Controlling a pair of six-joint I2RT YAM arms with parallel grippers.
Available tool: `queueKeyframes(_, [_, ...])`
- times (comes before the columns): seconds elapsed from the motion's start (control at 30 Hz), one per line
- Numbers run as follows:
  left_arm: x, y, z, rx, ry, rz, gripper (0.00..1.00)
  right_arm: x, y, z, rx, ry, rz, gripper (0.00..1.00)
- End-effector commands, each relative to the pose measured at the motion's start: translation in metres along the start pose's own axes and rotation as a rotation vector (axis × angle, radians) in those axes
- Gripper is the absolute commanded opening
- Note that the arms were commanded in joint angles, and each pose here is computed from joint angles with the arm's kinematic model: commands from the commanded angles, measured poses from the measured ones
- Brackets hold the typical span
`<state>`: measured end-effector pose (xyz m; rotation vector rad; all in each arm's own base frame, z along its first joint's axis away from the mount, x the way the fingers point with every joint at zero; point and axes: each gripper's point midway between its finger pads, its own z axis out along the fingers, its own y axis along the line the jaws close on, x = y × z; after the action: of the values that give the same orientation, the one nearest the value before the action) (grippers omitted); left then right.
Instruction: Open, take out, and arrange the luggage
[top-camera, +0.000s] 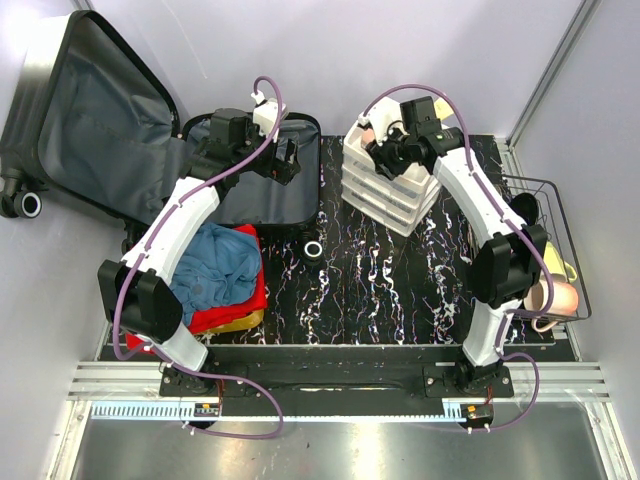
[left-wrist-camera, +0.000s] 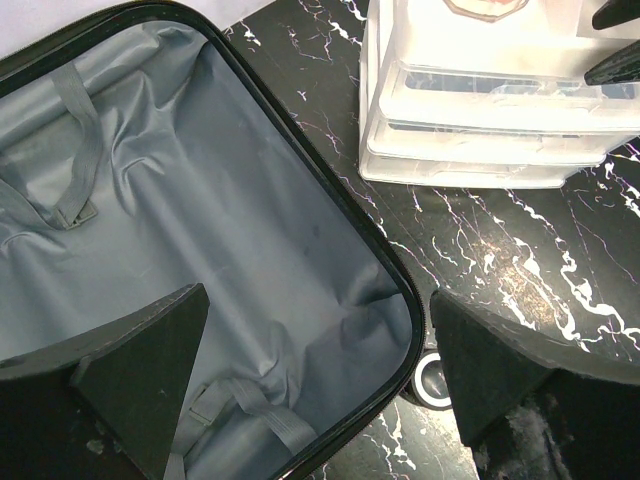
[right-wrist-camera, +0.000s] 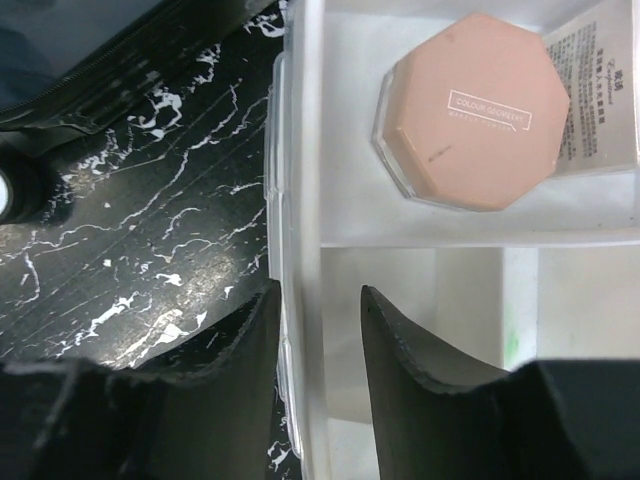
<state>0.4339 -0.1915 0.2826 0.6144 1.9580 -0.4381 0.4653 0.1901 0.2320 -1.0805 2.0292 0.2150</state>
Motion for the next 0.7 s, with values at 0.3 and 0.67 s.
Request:
queueKeyframes(0.3, [-0.024, 0.000, -0.014, -0.004, -0.078, 0.033, 0.99, 0.007, -0.068, 0.009, 0.231, 0.027, 0.127, 0.14])
queueKeyframes(0.67, [-0.021, 0.004, -0.013, -0.025, -0.078, 0.020, 0.99, 0.008, -0.176, -0.004, 0.412, -0.087, 0.252, 0.00])
